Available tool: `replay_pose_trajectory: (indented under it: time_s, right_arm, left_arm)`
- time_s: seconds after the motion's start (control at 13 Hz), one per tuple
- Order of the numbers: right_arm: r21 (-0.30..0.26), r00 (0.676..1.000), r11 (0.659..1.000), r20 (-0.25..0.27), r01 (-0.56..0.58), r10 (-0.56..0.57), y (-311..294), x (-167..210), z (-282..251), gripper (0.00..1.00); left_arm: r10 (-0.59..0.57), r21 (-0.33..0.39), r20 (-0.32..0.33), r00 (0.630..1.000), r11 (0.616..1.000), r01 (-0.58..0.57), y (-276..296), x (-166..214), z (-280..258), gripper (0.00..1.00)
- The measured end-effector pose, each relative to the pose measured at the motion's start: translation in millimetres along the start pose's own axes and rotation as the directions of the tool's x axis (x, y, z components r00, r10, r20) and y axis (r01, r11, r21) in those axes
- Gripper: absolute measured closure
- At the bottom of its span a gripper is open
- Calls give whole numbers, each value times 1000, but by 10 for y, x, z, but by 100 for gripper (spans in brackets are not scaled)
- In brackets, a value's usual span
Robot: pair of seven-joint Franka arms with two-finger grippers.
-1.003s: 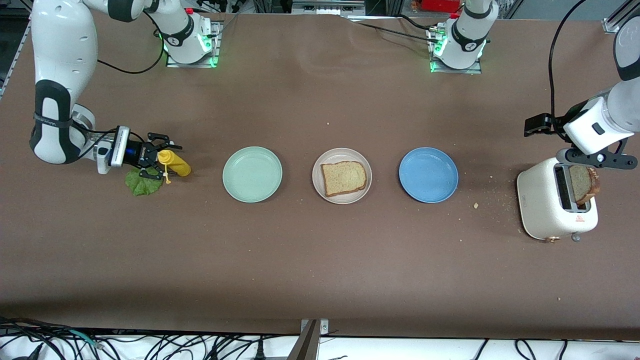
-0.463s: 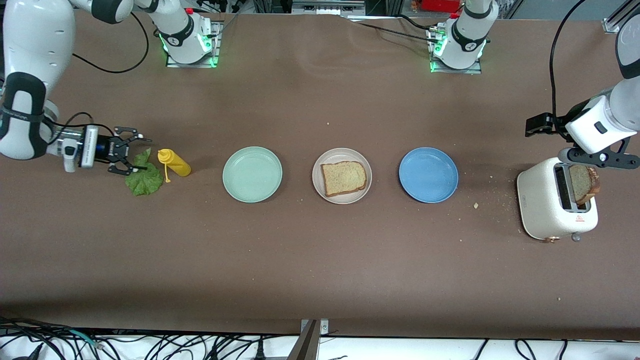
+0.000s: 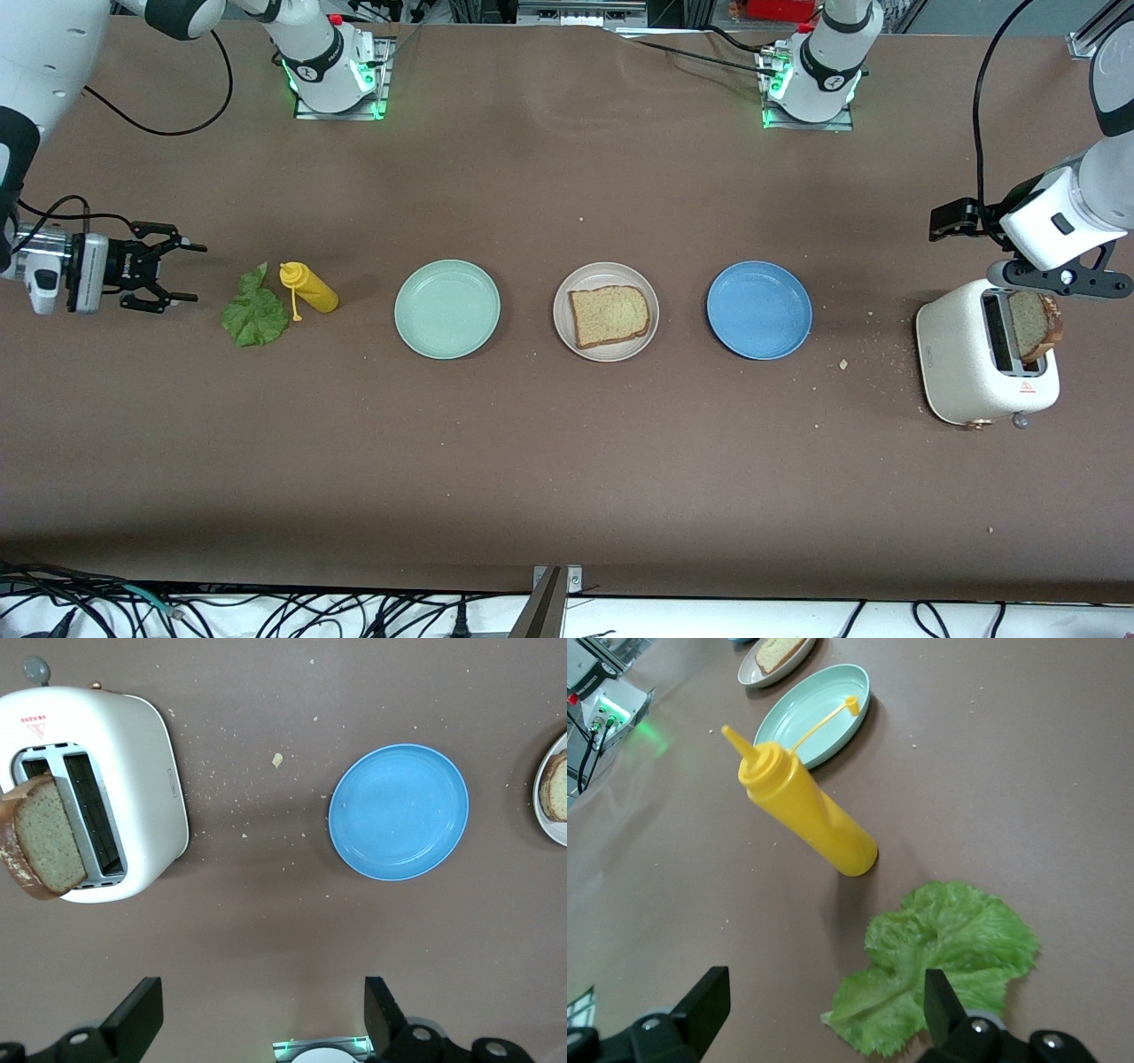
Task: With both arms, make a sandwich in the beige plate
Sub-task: 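Withdraw the open right gripper away from the mustard bottle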
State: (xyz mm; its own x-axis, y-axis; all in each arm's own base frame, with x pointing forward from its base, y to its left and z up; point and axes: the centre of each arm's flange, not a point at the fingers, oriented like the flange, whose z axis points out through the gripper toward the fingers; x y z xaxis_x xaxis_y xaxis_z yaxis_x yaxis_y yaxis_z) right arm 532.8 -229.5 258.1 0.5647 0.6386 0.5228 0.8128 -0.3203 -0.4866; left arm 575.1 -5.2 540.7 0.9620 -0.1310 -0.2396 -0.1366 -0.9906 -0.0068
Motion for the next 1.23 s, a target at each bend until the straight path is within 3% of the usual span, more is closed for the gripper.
replay_pose_trajectory:
  time_s: [0.62,1.0,1.23]
  right_arm:
    - [2,984,989,101,-146,145,-75,392,-472,3]
    - [-6,974,980,112,-199,198,-72,456,-496,3]
    - [-30,951,961,136,-276,278,-65,575,-543,3]
  left_arm:
    - [0,0,0,1000,1000,0,0,-1,-1,0]
    - [0,0,1,1000,1000,0,0,-1,-1,0]
    - [0,0,1,1000,1000,0,0,-1,-1,0]
